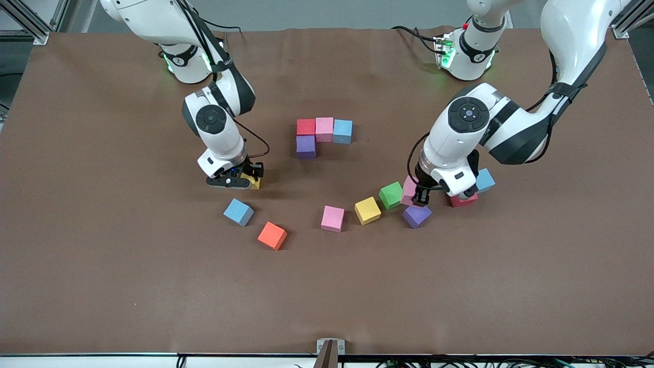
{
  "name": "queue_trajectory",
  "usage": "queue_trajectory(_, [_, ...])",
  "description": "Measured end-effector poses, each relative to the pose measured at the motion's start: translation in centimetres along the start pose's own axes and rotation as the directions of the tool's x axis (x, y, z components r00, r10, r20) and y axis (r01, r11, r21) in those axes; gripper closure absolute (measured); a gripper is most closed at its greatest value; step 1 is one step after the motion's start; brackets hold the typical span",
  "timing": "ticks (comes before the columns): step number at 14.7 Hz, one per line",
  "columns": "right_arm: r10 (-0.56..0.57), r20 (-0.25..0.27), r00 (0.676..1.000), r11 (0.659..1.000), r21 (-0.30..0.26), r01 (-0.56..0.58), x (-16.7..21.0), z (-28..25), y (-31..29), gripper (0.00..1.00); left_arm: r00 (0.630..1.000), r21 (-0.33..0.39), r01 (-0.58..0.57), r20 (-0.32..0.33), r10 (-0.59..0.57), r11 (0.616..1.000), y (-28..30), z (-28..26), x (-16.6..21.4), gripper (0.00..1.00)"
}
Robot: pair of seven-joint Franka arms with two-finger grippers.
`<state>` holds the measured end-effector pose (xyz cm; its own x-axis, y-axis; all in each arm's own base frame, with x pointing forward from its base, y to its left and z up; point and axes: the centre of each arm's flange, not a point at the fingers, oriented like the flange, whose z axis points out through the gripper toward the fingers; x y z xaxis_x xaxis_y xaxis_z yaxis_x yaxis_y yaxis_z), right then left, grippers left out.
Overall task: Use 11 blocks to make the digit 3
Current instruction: 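Grasp the yellow cube with the right gripper while the left gripper holds pink, then carry the yellow cube with the right gripper below the purple cube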
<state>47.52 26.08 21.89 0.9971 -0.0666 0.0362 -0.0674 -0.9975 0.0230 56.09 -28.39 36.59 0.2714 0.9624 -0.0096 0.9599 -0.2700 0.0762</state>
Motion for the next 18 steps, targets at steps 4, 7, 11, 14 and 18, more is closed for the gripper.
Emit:
queue_trajectory(4, [0.000, 0.000, 1.000, 1.000, 0.000, 0.000, 0.0, 0.1, 0.0, 0.33, 1.000, 0.000, 0.001, 0.000, -0.001, 1.000, 0.0, 0.0, 0.0, 0.45])
queue_trajectory(7, [-0.001, -0.003, 1.000, 1.000, 0.003, 0.001, 0.0, -0.2, -0.1, 0.46, 1.000, 0.000, 0.001, 0.000, -0.001, 1.000, 0.0, 0.0, 0.1, 0.45])
queue_trajectory(11, [-0.009, -0.010, 1.000, 1.000, 0.025, 0.009, -0.2, -0.7, -1.5, 0.50, 1.000, 0.000, 0.001, 0.000, -0.001, 1.000, 0.0, 0.0, 0.1, 0.45])
queue_trajectory(14, [-0.004, -0.021, 1.000, 0.997, 0.082, 0.005, -0.1, -2.5, -4.2, 0.50, 1.000, 0.000, 0.001, 0.000, -0.001, 1.000, 0.0, 0.0, 0.1, 0.45])
queue_trajectory(18, [-0.010, -0.009, 1.000, 0.992, 0.123, 0.011, -0.3, -4.7, -8.2, 0.50, 1.000, 0.000, 0.002, 0.000, -0.002, 1.000, 0.0, 0.0, 0.1, 0.45])
